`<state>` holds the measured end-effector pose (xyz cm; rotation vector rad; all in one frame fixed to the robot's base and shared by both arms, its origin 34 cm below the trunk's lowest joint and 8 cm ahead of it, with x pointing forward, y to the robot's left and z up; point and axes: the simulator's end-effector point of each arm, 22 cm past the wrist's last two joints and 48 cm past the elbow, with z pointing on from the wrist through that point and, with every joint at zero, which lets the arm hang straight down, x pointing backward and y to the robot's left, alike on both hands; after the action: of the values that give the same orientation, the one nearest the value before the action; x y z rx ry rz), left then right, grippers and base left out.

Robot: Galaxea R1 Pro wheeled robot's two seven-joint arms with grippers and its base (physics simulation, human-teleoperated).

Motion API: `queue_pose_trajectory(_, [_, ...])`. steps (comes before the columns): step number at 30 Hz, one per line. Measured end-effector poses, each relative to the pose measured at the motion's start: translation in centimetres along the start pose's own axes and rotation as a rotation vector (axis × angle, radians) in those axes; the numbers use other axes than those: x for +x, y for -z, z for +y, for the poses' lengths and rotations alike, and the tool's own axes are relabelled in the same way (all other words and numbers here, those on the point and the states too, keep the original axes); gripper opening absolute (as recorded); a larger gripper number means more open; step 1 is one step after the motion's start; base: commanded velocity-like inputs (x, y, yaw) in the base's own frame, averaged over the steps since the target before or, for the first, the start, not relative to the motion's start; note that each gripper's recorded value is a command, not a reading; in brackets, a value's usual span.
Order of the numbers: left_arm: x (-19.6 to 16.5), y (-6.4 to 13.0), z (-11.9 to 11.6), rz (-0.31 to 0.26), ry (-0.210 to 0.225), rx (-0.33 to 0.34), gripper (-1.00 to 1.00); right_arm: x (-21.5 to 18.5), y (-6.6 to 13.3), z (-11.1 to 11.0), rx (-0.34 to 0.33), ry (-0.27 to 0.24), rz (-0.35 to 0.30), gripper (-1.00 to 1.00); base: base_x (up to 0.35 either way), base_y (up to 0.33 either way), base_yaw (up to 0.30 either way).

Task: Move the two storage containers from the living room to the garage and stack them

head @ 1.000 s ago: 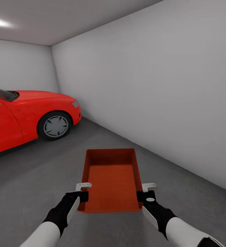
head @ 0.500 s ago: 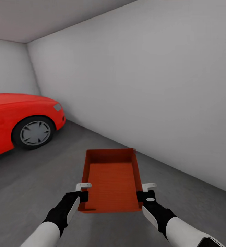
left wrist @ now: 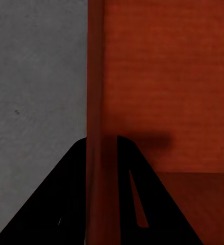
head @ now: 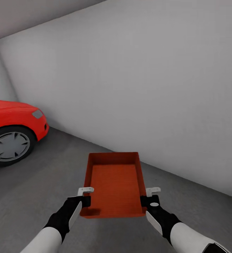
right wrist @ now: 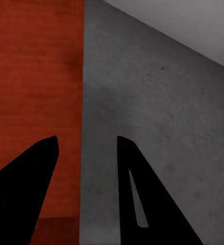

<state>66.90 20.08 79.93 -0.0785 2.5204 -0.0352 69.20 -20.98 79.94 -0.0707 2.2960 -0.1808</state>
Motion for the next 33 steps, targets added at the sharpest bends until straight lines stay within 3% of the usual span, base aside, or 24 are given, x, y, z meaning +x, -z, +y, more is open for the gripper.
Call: queue_pose_trajectory(33, [0.02, 0.00, -0.07, 0.000, 0.000, -0.001, -1.00, 0.00, -0.01, -0.07, 0.001, 0.001, 0.000, -1.00, 0.322, 0.000, -0.253])
